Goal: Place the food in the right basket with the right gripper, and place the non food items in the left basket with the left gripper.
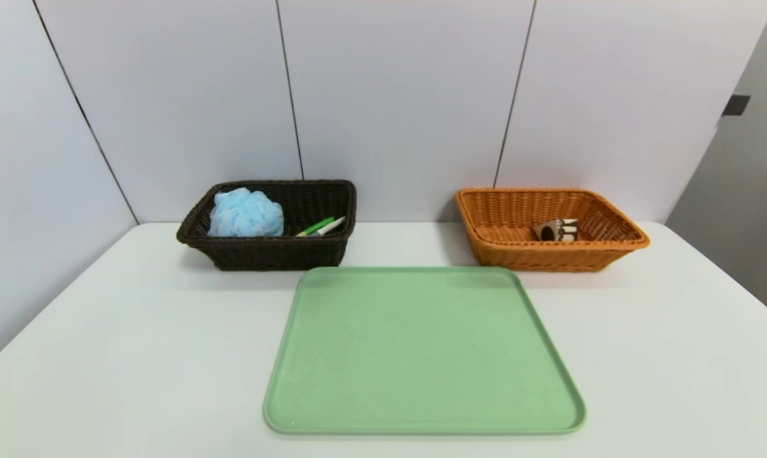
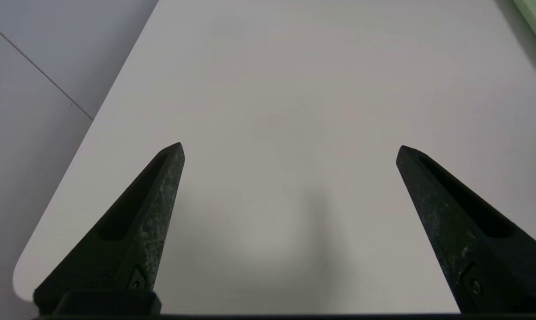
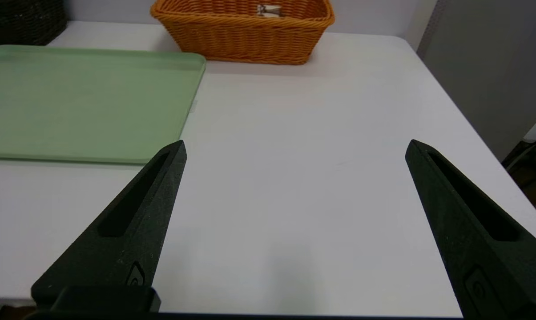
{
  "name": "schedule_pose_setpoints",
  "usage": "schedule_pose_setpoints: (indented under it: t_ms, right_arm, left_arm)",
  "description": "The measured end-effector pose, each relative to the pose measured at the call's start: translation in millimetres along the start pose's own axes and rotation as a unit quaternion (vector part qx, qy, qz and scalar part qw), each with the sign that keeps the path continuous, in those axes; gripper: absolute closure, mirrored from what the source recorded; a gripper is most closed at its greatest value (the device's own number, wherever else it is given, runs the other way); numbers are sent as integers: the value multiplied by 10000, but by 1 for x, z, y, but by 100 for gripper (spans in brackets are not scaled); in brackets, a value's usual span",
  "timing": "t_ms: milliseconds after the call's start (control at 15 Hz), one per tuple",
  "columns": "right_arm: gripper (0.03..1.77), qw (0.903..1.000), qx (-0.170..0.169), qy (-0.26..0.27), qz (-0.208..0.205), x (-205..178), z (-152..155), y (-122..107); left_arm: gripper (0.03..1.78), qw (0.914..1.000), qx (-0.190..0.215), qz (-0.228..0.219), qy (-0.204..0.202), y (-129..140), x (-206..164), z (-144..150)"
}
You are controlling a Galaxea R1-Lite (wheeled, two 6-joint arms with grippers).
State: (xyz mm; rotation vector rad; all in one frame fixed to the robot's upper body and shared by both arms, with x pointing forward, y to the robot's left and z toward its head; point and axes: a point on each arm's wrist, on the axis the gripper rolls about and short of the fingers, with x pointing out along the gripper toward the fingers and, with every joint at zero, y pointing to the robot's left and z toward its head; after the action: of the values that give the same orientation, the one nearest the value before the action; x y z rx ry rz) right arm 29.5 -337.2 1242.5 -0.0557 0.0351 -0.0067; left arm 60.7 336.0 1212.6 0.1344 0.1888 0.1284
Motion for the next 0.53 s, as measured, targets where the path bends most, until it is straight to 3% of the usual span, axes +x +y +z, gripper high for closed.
schedule_pose_setpoints:
  t_ms: [267, 533]
  right_arm:
    - [10, 9988, -185, -447, -58, 25, -25, 2]
    - [10, 9986, -219, -480, 74, 39, -49, 4]
  left_arm:
    - [12, 9951, -80, -218, -962, -5, 14, -11]
    - [12, 9920, -108, -591, -1112, -8, 13, -21]
